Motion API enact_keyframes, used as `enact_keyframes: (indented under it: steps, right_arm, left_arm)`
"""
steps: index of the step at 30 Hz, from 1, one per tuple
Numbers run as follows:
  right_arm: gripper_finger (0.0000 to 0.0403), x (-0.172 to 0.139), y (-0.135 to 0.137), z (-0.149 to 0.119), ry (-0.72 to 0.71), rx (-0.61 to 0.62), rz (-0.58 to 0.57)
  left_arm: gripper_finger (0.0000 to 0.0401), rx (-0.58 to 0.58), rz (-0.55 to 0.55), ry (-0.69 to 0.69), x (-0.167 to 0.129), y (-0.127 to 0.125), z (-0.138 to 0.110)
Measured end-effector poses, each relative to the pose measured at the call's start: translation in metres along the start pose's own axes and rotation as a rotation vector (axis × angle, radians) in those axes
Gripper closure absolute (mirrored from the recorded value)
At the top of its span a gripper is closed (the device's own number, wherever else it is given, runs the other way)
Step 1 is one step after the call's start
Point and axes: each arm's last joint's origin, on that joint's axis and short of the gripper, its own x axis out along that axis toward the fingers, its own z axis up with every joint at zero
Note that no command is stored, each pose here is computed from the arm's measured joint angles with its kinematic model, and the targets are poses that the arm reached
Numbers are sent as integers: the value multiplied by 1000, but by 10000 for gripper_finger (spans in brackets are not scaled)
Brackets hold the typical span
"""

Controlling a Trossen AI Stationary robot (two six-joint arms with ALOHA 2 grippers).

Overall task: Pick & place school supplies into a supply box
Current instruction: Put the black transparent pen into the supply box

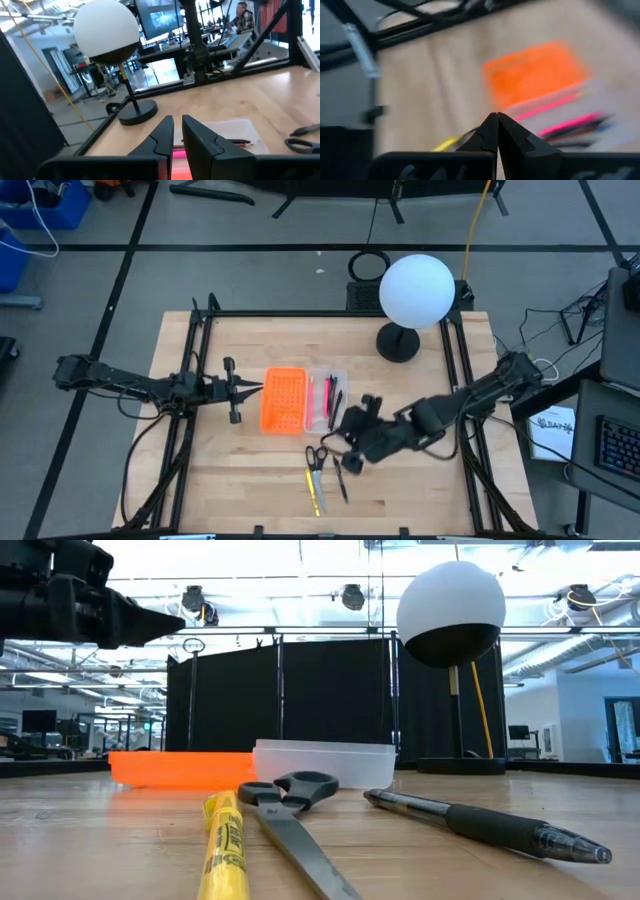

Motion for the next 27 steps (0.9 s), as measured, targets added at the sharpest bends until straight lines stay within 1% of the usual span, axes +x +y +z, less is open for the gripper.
enact_keyframes:
  steps: [3, 5, 7, 10, 14, 16, 19, 22, 24, 27]
  right_arm:
    - [403, 11, 22, -11, 116, 207, 132]
    - [403, 23, 35, -25, 201, 315, 172]
    - [403, 34, 46, -40, 267, 366, 180]
    - [403, 50, 58, -62, 380, 364, 181]
    - [403, 69, 64, -85, 455, 205, 157]
    - [403, 79, 63, -95, 511, 171, 136]
    - [403, 92, 59, -103, 586, 225, 93]
    - [401, 103, 52, -104, 598, 290, 30]
    - [391, 106, 47, -103, 602, 320, -1]
    - [363, 108, 44, -100, 598, 342, -12]
  left_arm:
    - [352, -55, 0, -1, 0, 0, 0]
    - [352, -86, 0, 0, 0, 0, 0]
    - [352, -105, -1, 2, 0, 0, 0]
    - [352, -129, -2, 8, 0, 0, -1]
    - [352, -139, -5, 20, 0, -1, -2]
    - [352, -135, -7, 31, 0, -1, -3]
    - [352, -117, -11, 48, 0, -1, -5]
    - [352, -89, -13, 50, 0, -1, -5]
    - [352, -86, -12, 52, 0, -1, -5]
    - [352, -86, -7, 57, 0, -1, -5]
